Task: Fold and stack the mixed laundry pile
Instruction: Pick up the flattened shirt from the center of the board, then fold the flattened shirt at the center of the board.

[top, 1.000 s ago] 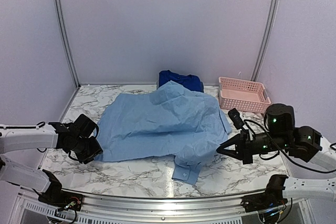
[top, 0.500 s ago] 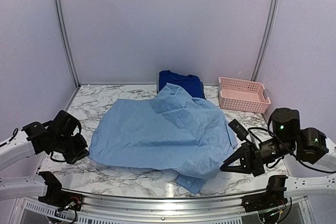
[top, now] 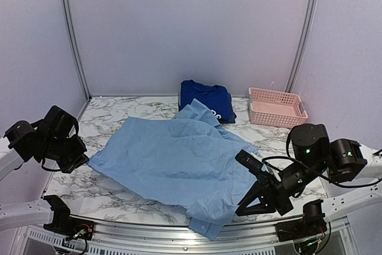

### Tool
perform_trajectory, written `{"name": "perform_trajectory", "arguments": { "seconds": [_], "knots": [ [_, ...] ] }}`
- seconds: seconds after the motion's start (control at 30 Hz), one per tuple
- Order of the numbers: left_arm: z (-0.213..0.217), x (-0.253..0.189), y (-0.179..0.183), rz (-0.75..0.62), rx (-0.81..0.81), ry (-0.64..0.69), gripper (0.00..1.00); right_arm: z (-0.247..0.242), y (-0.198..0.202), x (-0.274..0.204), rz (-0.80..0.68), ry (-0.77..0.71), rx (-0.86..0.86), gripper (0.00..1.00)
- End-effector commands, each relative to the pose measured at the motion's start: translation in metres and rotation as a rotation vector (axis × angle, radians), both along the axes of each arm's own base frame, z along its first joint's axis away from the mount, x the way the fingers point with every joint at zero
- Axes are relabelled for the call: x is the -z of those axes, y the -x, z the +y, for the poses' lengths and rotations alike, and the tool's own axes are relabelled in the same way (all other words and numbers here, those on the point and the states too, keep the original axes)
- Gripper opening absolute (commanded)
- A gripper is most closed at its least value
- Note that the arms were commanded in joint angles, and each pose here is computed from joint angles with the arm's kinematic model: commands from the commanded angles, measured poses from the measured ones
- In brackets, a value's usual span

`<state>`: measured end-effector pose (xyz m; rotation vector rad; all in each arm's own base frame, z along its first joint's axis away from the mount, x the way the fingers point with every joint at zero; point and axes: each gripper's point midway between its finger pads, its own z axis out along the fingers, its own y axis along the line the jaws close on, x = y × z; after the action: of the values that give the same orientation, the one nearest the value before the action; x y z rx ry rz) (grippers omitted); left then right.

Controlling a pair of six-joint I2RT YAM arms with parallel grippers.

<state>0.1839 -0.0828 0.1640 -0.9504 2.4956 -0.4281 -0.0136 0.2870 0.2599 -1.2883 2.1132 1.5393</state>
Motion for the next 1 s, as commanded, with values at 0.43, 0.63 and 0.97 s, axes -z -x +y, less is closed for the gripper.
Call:
{"name": "perform_trajectory", "arguments": {
  "seconds": [0.43, 0.63, 0.97],
  "knots": [
    [0.006, 0.01, -0.034, 0.117, 0.043, -0.148, 0.0, -0.014, -0.136, -0.033, -0.378, 0.1, 0.444, 0.0],
    [0.015, 0.01, -0.076, 0.105, 0.045, -0.181, 0.0, -0.028, -0.223, -0.016, -0.451, 0.224, 0.544, 0.0],
    [0.012, 0.056, -0.13, 0.129, 0.067, -0.146, 0.0, -0.03, -0.31, 0.047, -0.411, 0.344, 0.545, 0.0]
  ]
}}
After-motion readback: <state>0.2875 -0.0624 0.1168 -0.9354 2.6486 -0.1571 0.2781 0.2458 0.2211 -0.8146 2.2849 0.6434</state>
